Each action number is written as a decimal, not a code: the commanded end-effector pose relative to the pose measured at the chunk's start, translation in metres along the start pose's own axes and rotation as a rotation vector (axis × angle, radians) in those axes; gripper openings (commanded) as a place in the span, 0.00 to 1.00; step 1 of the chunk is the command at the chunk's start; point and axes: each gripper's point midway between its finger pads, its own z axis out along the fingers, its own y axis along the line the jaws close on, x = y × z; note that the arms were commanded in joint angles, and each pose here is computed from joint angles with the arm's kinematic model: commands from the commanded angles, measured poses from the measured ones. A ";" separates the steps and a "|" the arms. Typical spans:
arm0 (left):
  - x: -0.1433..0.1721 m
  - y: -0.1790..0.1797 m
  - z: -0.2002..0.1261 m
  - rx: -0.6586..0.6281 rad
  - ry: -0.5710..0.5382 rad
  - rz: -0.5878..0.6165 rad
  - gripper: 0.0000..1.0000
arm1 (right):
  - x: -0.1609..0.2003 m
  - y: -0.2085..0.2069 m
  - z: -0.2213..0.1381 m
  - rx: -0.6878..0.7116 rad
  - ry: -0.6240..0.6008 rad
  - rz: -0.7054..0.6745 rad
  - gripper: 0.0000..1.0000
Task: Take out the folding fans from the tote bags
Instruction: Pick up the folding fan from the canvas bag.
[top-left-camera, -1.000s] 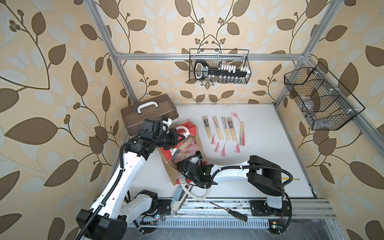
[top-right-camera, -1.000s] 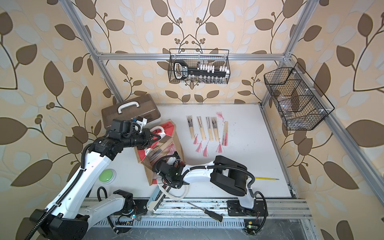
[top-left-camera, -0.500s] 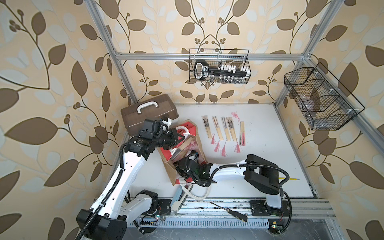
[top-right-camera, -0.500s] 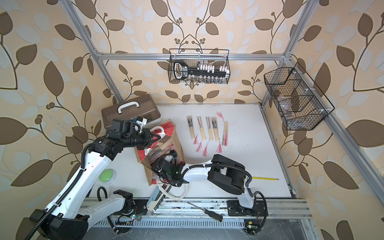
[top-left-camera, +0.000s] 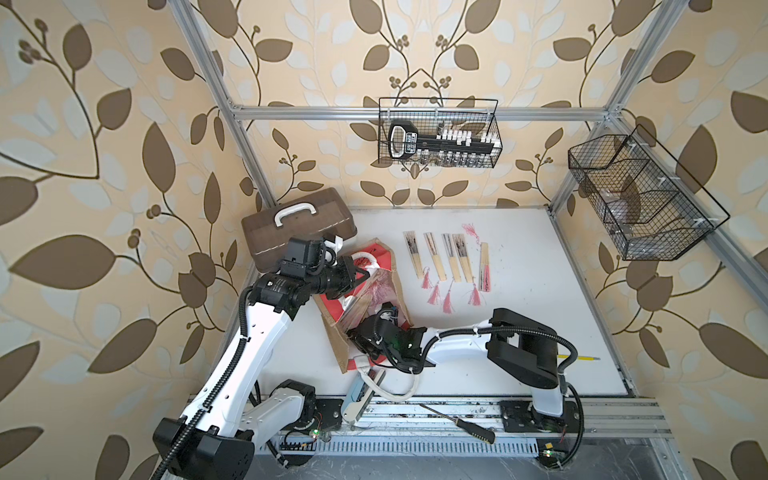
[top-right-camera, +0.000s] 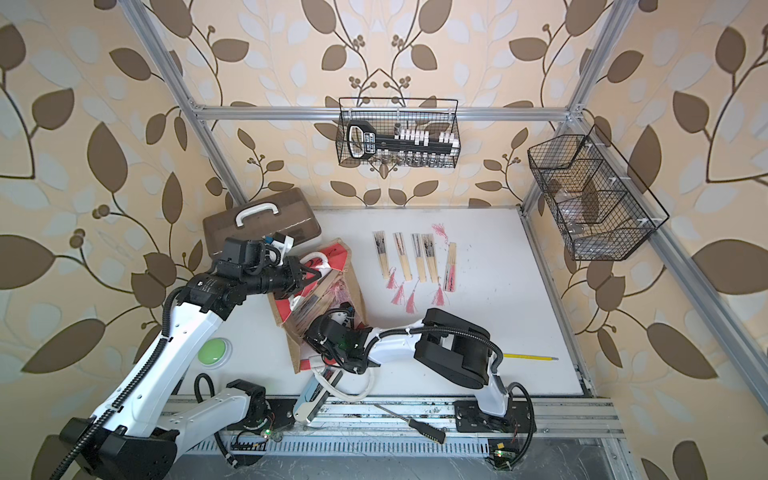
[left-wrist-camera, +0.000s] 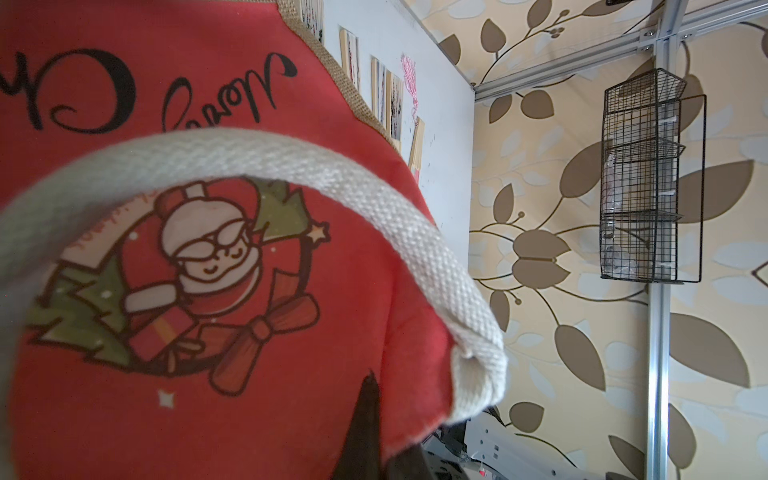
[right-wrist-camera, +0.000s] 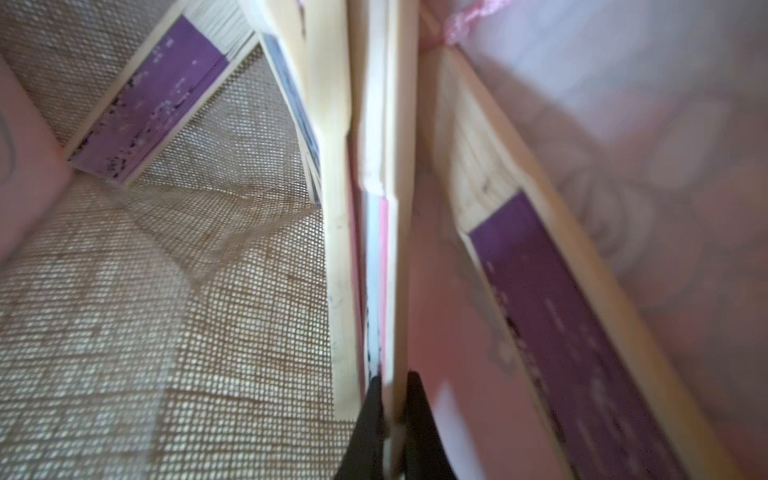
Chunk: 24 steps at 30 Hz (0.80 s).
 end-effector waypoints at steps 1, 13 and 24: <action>-0.009 -0.014 -0.010 0.027 -0.034 0.046 0.00 | 0.006 -0.003 -0.002 -0.001 0.015 0.020 0.01; -0.007 -0.007 -0.009 0.002 -0.040 0.055 0.00 | 0.017 0.008 -0.050 -0.045 0.069 -0.051 0.01; -0.008 -0.003 -0.009 -0.013 -0.050 0.063 0.00 | 0.001 0.002 -0.098 -0.028 0.064 -0.172 0.02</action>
